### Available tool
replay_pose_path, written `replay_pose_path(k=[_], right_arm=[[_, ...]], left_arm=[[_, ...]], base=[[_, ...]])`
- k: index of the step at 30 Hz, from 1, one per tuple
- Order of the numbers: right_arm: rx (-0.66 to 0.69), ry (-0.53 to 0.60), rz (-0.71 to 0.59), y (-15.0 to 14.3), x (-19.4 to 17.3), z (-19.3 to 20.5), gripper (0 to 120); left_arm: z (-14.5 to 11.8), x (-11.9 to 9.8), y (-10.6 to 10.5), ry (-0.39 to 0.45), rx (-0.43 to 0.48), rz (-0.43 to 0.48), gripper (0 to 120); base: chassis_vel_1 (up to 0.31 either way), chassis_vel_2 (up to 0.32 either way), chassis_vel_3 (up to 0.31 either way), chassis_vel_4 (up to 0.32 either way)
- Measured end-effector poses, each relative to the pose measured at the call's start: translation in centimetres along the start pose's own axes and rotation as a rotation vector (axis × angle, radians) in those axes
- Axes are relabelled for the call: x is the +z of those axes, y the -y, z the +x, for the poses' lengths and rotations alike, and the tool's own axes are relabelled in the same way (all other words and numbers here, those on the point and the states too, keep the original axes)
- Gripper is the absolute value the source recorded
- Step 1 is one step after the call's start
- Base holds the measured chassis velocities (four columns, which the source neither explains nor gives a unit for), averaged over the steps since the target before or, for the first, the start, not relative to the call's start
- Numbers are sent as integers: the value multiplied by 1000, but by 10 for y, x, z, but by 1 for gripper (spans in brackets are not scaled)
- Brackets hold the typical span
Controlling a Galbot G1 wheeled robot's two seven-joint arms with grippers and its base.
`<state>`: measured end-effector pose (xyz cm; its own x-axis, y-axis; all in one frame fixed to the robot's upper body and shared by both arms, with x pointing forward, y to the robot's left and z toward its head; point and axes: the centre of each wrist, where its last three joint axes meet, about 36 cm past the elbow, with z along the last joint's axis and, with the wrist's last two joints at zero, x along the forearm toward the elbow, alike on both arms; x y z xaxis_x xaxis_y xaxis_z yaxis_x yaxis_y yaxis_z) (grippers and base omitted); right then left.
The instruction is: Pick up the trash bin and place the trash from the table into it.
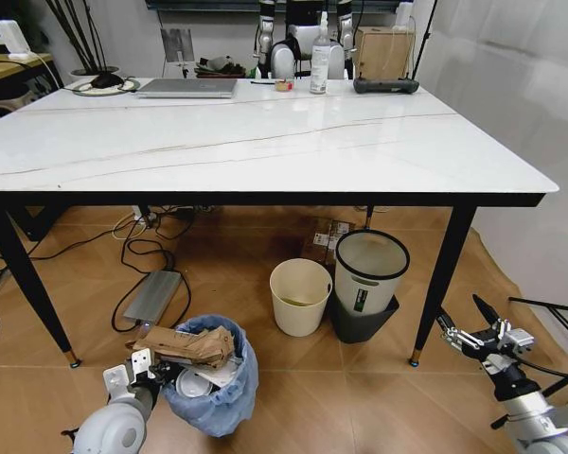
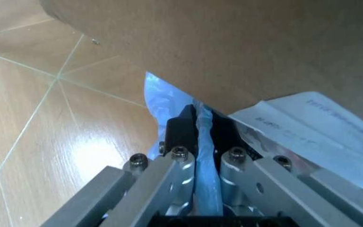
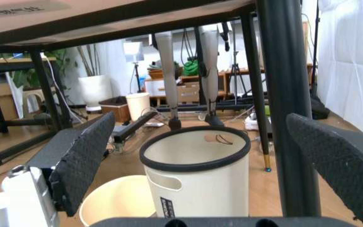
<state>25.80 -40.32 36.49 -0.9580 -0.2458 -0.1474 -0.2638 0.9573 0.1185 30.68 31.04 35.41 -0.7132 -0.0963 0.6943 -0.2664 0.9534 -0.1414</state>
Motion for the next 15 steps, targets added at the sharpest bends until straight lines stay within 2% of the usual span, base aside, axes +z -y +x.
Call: replay_pose_path(k=[15], right_arm=[[0,0,0,0,0,0,100]], left_arm=[[-8,5,-8,16,-19,-28,0]], base=[[0,0,0,0]])
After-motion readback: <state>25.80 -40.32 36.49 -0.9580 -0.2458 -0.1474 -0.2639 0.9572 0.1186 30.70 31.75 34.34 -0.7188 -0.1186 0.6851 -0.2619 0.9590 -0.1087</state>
